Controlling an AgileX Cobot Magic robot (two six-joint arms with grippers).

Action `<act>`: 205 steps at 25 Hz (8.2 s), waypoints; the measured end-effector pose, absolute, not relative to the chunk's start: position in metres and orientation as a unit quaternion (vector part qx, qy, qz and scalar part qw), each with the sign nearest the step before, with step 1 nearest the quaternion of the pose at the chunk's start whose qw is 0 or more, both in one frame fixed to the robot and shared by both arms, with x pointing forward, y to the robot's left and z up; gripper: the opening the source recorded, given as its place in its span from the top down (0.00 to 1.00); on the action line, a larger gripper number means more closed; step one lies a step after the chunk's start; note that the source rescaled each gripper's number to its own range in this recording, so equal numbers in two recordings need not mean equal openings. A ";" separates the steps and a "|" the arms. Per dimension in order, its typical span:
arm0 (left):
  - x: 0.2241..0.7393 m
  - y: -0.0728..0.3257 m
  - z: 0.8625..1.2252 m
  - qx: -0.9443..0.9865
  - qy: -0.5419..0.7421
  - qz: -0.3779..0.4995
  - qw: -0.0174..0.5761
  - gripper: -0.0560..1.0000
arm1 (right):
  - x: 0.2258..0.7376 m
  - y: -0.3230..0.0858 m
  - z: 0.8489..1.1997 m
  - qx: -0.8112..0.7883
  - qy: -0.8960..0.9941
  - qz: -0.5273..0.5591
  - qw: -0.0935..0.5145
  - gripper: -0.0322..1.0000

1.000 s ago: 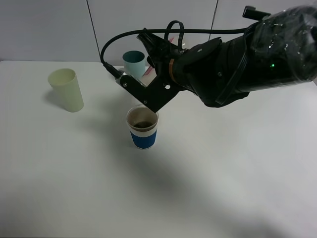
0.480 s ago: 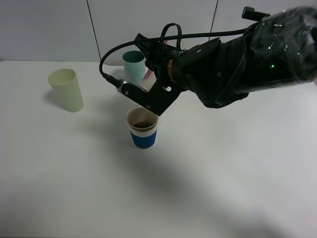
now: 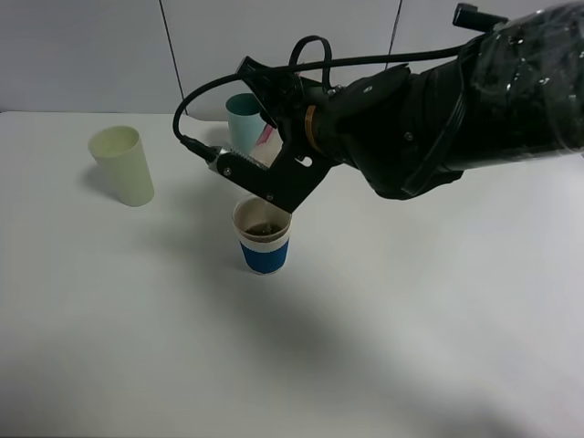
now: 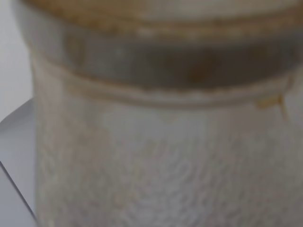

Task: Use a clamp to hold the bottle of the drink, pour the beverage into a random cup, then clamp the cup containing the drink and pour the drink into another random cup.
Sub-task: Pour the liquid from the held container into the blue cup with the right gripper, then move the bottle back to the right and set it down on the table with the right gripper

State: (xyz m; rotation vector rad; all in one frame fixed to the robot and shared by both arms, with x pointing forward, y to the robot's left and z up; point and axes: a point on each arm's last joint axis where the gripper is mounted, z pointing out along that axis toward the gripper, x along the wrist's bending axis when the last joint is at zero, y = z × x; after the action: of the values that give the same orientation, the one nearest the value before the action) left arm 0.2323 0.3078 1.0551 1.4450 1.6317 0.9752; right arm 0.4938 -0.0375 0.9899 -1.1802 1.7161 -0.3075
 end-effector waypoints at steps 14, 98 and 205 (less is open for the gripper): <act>0.232 0.308 1.055 0.563 0.635 0.380 0.368 0.05 | 0.494 -0.038 0.990 -0.482 0.711 -0.126 0.496 0.97; 0.232 0.308 1.055 0.563 0.635 0.380 0.368 0.05 | 0.522 -0.183 0.915 0.360 0.730 0.433 0.388 0.97; 0.232 0.308 1.055 0.563 0.635 0.380 0.368 0.05 | 0.530 -0.197 0.848 0.524 0.619 0.458 0.364 0.36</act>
State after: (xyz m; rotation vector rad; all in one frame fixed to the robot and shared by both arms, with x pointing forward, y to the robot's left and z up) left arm 0.2323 0.3078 1.0551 1.4450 1.6317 0.9752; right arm 0.5302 -0.1969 0.8475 1.3491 1.5919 1.1770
